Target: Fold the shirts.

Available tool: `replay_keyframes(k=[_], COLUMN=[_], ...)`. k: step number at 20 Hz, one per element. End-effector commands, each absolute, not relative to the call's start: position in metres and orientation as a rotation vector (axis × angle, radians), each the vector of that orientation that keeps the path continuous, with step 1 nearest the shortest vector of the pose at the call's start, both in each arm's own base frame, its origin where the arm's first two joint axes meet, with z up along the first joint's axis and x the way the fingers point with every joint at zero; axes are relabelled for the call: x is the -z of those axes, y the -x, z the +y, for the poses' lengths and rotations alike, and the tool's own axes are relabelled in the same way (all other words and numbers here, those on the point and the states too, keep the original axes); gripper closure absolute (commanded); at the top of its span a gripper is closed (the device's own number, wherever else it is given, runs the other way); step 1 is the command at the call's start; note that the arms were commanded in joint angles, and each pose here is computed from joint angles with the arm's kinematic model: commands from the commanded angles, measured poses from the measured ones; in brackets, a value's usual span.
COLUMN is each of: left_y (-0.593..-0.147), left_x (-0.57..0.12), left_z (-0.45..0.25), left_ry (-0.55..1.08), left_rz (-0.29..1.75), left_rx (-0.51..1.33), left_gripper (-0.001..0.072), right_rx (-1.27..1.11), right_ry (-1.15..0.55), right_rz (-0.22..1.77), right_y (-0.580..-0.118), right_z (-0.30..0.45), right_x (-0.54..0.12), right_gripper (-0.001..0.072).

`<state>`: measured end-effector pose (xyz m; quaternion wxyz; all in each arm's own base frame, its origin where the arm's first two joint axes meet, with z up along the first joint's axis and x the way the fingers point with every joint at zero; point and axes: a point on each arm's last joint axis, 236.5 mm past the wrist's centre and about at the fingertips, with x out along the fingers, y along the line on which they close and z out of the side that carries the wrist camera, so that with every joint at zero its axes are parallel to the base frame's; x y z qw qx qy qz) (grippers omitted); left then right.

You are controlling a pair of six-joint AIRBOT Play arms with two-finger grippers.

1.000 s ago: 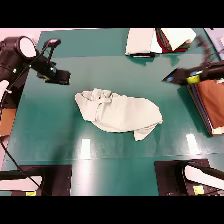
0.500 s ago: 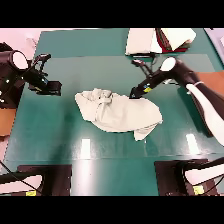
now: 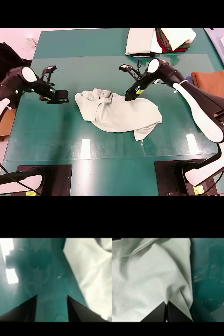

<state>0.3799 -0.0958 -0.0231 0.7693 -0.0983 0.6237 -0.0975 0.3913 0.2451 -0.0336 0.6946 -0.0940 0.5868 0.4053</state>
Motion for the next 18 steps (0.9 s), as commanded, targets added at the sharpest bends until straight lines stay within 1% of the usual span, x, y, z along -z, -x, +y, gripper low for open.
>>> replay_keyframes(k=[1,4,9,10,12,13,14,16,18], left_y=[-0.39,-0.387,-0.388,-0.389,-0.39,-0.39,-0.39,-0.395,-0.415], left_x=[0.042,0.056,0.063,0.063,0.063,0.063,0.063,0.056,0.017], left_z=[-0.124,-0.146,-0.167,-0.167,-0.167,-0.167,-0.166,-0.167,-0.167], left_ry=[0.428,0.482,0.468,0.467,0.467,0.467,0.466,0.461,0.444], left_rz=[1.277,1.298,1.292,1.289,1.281,1.281,1.282,1.265,1.151], left_rx=[0.231,0.29,0.323,0.322,0.319,0.319,0.319,0.325,0.345], left_gripper=[0.027,0.0271,0.0274,0.032,0.0599,0.0687,0.0686,0.0687,0.0687], right_rx=[-0.904,-0.902,-0.889,-0.886,-0.883,-0.88,-0.878,-0.858,-0.834], right_ry=[0.218,0.217,0.199,0.196,0.193,0.19,0.192,0.192,0.189], right_rz=[1.275,1.258,1.267,1.269,1.27,1.268,1.256,1.17,1.057], right_y=[-0.393,-0.394,-0.393,-0.393,-0.393,-0.394,-0.395,-0.406,-0.416], right_z=[0.247,0.247,0.247,0.247,0.247,0.247,0.247,0.249,0.248], right_x=[0.02,0.012,0.011,0.012,0.011,0.01,0.006,-0.015,-0.049], right_gripper=[0.0692,0.0692,0.0692,0.0692,0.0692,0.0692,0.0693,0.0693,0.0693])
